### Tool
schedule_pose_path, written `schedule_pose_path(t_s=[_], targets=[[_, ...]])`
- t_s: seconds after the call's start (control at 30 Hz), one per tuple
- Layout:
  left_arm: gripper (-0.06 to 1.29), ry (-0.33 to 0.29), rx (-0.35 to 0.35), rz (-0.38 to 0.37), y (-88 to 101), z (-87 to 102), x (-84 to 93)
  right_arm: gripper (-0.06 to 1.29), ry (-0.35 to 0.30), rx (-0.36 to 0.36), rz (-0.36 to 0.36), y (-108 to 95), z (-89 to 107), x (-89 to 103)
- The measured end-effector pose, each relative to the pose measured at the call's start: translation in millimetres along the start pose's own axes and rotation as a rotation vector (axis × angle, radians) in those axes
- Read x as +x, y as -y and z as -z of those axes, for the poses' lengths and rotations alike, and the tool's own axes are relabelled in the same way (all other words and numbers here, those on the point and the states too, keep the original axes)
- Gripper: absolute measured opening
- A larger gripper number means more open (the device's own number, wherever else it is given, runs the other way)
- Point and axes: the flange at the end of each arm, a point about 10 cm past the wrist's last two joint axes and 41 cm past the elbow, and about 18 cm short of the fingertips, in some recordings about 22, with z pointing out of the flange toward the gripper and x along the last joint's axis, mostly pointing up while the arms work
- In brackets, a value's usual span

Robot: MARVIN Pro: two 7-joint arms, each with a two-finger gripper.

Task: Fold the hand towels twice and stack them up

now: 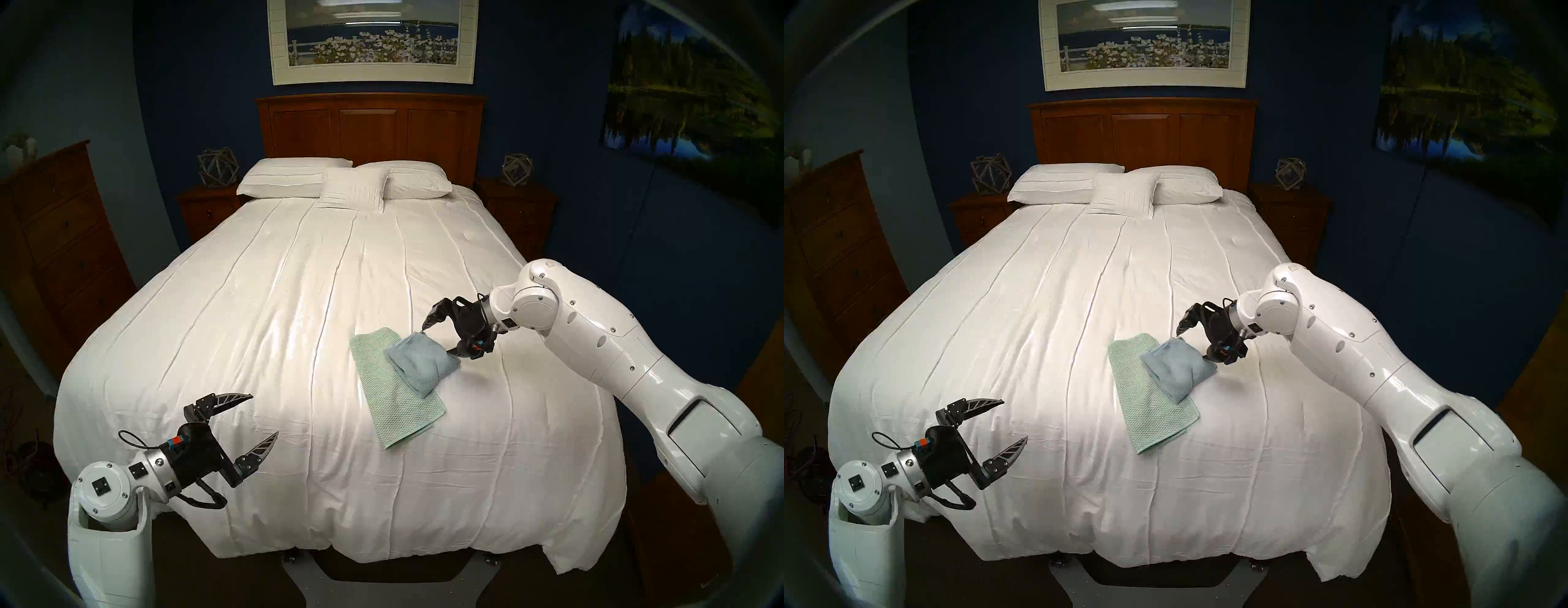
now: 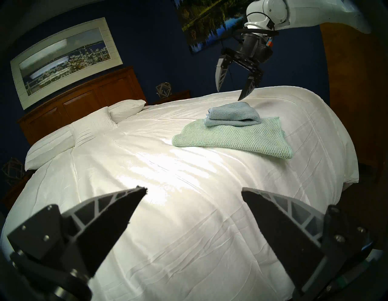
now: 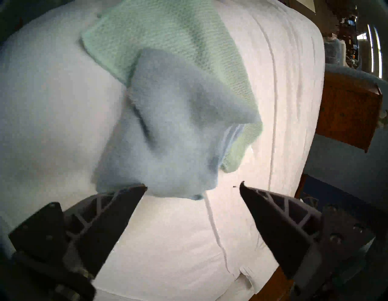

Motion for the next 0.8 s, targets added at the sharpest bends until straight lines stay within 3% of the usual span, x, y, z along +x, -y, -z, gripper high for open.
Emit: schedule_pose_path(t_s=[0.2,0.43,0.6,0.8], targets=[[1.27,0.0,0.0,0.0,0.0,0.0,0.1,1.23,-0.041,0.017,-0.026,29,11.7,12.0],[1.27,0.0,0.0,-0.001,0.0,0.1,0.5,1.23,-0.071,-0.033,-0.048,38,29.7,22.8],[1.27,0.0,0.0,-0.001,-0.2,0.3,0.7,1.23,-0.04,-0.073,-0.071,35,39.0,32.3],[1.27,0.0,-0.001,-0.001,-0.6,0.5,0.5,1.23,0.01,-0.077,-0.096,34,33.1,31.6]])
